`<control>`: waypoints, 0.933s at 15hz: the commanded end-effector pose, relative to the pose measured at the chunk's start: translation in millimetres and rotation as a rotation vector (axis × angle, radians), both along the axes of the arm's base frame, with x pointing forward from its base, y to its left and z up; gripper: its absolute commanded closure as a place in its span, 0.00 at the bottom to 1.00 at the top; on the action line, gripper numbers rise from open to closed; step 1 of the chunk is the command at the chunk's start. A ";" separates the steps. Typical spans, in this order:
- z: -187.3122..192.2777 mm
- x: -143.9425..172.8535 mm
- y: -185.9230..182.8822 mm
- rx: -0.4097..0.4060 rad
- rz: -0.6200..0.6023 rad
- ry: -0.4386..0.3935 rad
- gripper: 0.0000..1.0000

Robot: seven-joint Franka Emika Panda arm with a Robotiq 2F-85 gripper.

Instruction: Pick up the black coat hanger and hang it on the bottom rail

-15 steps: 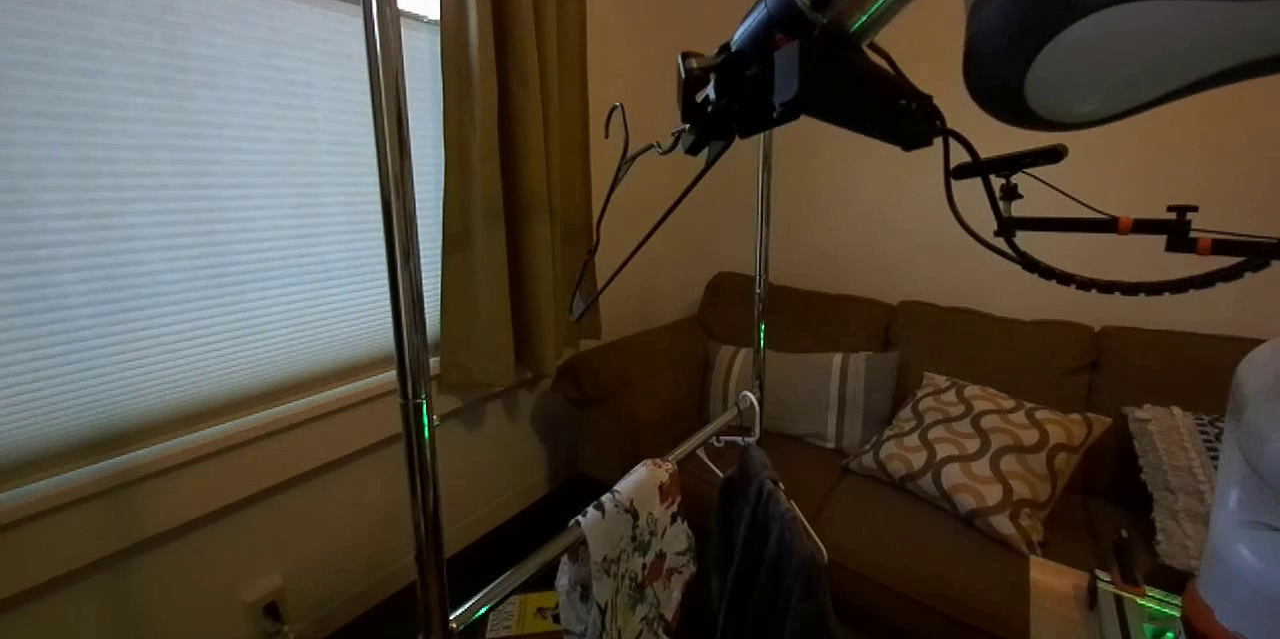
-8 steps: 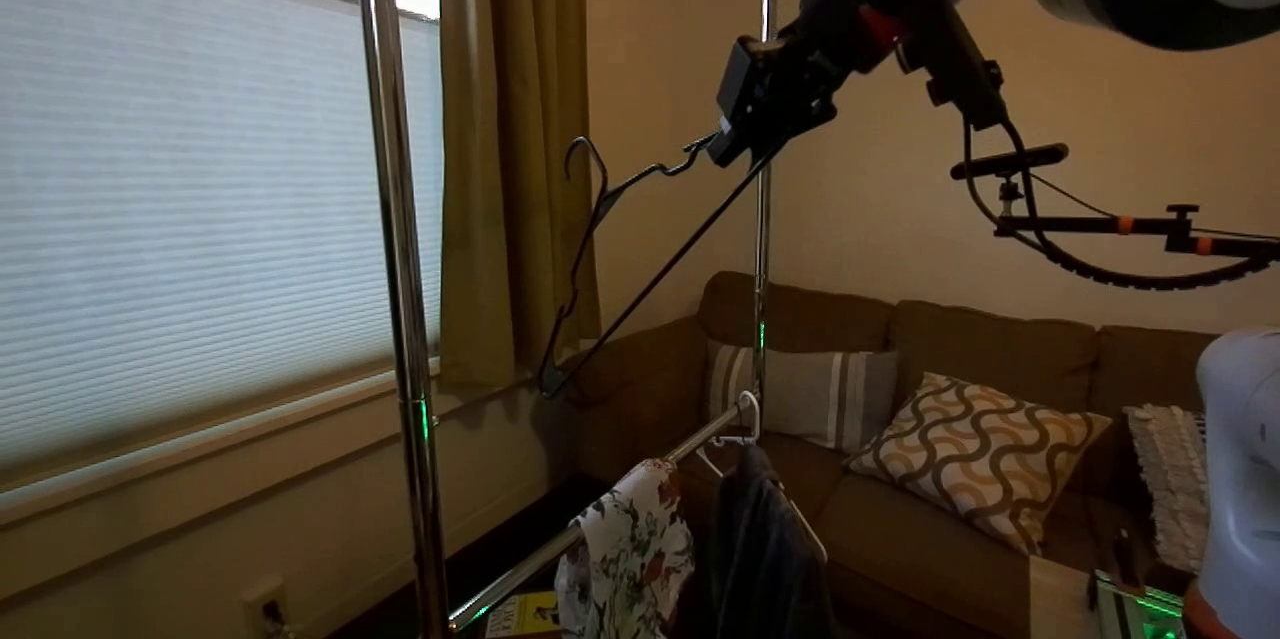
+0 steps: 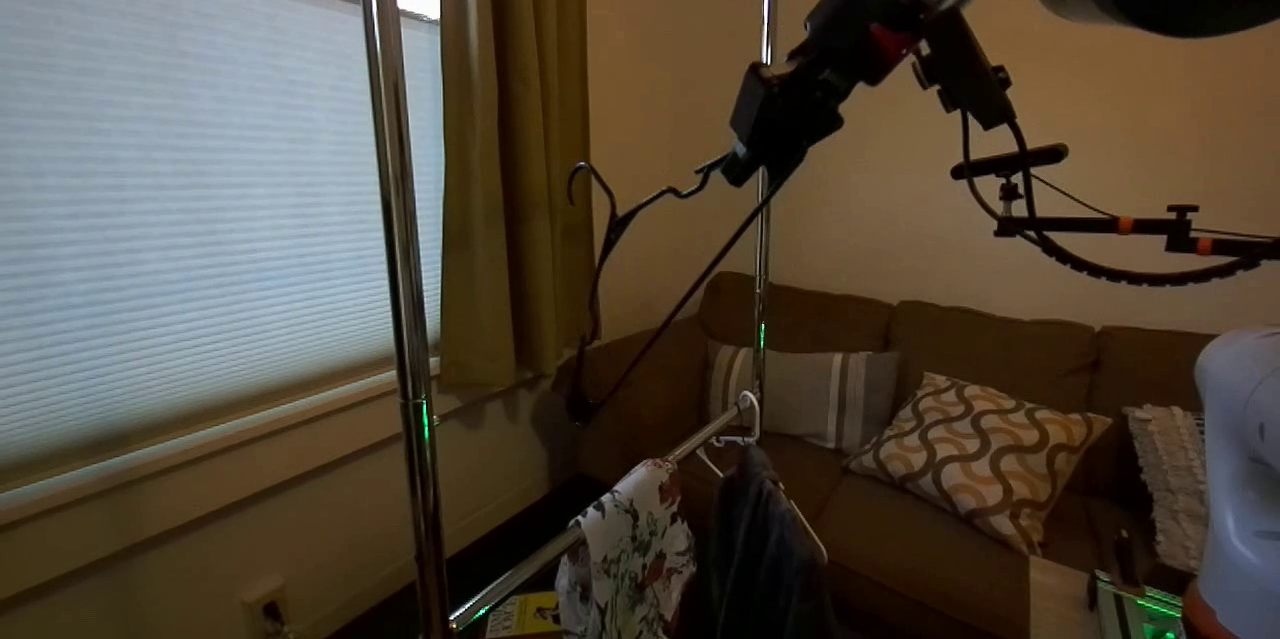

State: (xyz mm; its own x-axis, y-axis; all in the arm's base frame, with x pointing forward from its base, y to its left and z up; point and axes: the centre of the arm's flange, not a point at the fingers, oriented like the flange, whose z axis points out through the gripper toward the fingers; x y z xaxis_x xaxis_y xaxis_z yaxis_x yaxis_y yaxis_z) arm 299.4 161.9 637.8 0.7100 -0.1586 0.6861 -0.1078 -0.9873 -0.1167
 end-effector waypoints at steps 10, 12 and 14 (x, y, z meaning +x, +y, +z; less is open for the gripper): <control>-58.8 -45.8 -2.6 0.160 0.397 0.353 0.99; -95.3 -38.4 -6.8 0.146 0.312 0.419 0.99; -125.4 -39.6 -26.5 0.075 0.203 0.453 0.99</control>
State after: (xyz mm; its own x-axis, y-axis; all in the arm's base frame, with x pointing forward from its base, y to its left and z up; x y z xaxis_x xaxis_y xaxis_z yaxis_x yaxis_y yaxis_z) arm 257.5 151.1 557.5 0.9431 0.0592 0.3271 0.1460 -0.9578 -0.2475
